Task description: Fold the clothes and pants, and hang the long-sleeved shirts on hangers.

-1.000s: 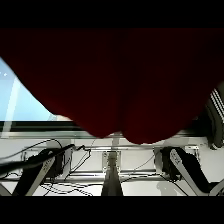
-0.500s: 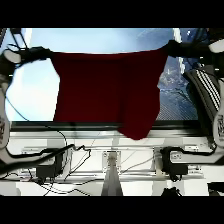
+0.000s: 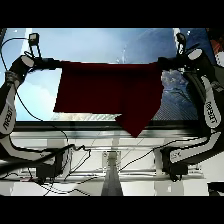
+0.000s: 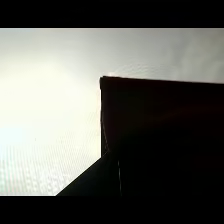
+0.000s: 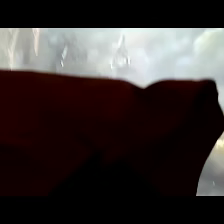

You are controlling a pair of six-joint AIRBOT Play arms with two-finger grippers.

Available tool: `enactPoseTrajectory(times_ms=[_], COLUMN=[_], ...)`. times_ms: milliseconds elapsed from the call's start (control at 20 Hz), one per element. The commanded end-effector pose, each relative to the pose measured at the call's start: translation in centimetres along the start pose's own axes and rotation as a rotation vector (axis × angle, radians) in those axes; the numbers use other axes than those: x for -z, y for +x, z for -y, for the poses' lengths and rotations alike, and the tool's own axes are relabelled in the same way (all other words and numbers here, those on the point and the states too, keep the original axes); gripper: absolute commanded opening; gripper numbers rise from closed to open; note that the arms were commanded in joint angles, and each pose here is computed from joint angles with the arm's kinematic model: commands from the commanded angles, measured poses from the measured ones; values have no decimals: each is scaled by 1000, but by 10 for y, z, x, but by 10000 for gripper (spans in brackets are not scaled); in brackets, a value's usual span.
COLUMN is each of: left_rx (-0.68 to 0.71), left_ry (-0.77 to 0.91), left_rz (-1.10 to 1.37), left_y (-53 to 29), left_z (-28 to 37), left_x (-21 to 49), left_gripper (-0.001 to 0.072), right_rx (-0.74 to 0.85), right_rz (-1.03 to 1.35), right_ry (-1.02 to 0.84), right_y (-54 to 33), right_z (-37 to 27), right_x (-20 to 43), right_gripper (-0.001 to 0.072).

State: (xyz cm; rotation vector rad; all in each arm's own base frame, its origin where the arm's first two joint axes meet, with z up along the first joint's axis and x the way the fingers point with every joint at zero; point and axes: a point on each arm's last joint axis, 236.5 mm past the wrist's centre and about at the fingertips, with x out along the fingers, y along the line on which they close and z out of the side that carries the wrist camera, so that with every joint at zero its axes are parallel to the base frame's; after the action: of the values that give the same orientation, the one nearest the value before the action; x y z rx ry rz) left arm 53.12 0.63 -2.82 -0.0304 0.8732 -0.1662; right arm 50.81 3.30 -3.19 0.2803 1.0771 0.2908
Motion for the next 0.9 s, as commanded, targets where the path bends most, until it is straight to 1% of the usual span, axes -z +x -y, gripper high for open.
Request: enactPoseTrajectory(times_ms=[0, 100, 150, 200, 250, 300, 350, 400, 450, 500, 550, 600, 700, 850], left_rx=[15, 31, 34, 35, 36, 33, 31, 28, 16, -4, -31, -44, -62, -24], left_ry=[85, 104, 102, 102, 93, 96, 98, 99, 96, 105, 110, 87, -19, -193], left_rz=[-213, -304, -314, -315, -312, -303, -291, -279, -266, -249, -233, -223, -241, -328], left_y=[-4, -8, -7, -6, -6, -8, -11, -19, -31, -48, -63, -78, -98, -112], left_z=[0, 2, 2, 3, 4, 4, 4, 5, 2, -4, -13, -23, -43, -54], left_x=[51, 72, 75, 76, 75, 71, 67, 60, 52, 45, 39, 36, 49, 111], left_gripper=[15, 16, 85, 504, 670, 696, 695, 690, 664, 576, 511, 509, 509, 509], right_rx=[56, 61, 60, 63, 69, 73, 83, 104, 138, 178, 198, 193, 167, 145], right_rz=[-304, -410, -410, -398, -379, -364, -356, -354, -367, -385, -395, -400, -403, -391], right_ry=[24, 33, 33, 31, 29, 31, 34, 24, 8, -2, 11, 46, 114, 194], right_y=[-8, -17, -17, -16, -15, -15, -18, -25, -37, -52, -67, -81, -99, -106], right_z=[13, 14, 13, 14, 16, 16, 17, 22, 29, 39, 45, 46, 41, 22], right_x=[71, 95, 95, 92, 88, 84, 81, 81, 83, 87, 93, 104, 141, 221], right_gripper=[13, 22, 194, 451, 590, 587, 586, 560, 487, 442, 442, 443, 443, 444])
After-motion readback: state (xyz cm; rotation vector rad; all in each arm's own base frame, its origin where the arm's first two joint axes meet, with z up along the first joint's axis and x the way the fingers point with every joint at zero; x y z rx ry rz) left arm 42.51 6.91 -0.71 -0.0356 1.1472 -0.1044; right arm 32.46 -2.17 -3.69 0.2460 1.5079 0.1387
